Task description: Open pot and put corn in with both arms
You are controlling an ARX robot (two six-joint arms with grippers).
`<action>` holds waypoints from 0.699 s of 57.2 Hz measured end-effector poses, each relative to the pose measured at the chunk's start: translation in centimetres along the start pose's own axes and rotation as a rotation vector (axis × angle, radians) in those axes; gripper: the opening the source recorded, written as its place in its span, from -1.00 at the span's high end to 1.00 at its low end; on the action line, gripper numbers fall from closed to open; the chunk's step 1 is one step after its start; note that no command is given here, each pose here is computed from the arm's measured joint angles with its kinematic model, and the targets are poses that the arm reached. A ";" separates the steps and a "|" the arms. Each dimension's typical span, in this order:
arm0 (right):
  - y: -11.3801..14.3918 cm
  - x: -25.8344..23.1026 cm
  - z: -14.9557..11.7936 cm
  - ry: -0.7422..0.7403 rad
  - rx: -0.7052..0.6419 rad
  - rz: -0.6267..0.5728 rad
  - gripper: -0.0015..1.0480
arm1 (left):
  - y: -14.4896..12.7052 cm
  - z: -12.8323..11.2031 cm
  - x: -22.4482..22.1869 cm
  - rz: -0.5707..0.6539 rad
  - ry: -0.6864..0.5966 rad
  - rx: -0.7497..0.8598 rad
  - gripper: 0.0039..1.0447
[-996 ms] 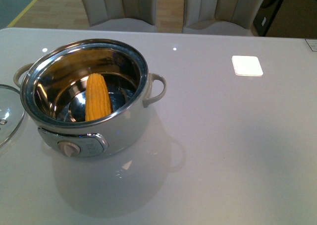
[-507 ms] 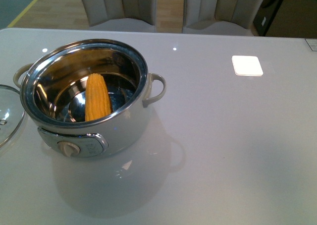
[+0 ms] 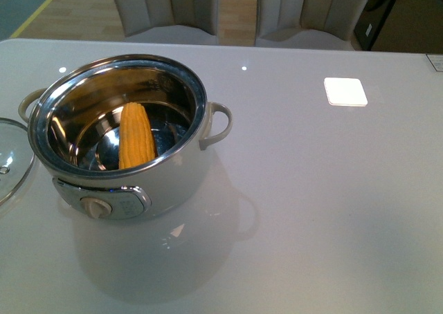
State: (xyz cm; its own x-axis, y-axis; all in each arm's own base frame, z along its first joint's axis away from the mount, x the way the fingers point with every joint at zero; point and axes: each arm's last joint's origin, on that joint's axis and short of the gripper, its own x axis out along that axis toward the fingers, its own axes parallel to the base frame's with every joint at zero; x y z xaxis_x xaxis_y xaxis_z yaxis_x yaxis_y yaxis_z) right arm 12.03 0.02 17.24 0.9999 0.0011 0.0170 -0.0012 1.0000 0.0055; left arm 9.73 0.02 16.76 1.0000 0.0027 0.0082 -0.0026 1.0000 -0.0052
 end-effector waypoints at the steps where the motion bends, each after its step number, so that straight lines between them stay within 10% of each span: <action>1: 0.0 0.0 0.0 0.000 0.000 0.000 0.96 | 0.0 0.0 0.0 0.000 0.000 0.000 -0.87; 40: 0.0 -2.2 -0.3 0.011 0.000 0.000 0.96 | 0.0 0.0 0.0 0.000 0.000 0.000 -0.87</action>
State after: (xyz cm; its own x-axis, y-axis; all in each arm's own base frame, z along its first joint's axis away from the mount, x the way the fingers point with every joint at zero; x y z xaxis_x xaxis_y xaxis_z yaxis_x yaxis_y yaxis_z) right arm 9.80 0.01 16.89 1.0000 0.0011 0.0059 -0.0012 1.0000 0.0055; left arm 9.73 0.03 16.76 1.0000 0.0031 0.0082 -0.0030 1.0000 -0.0052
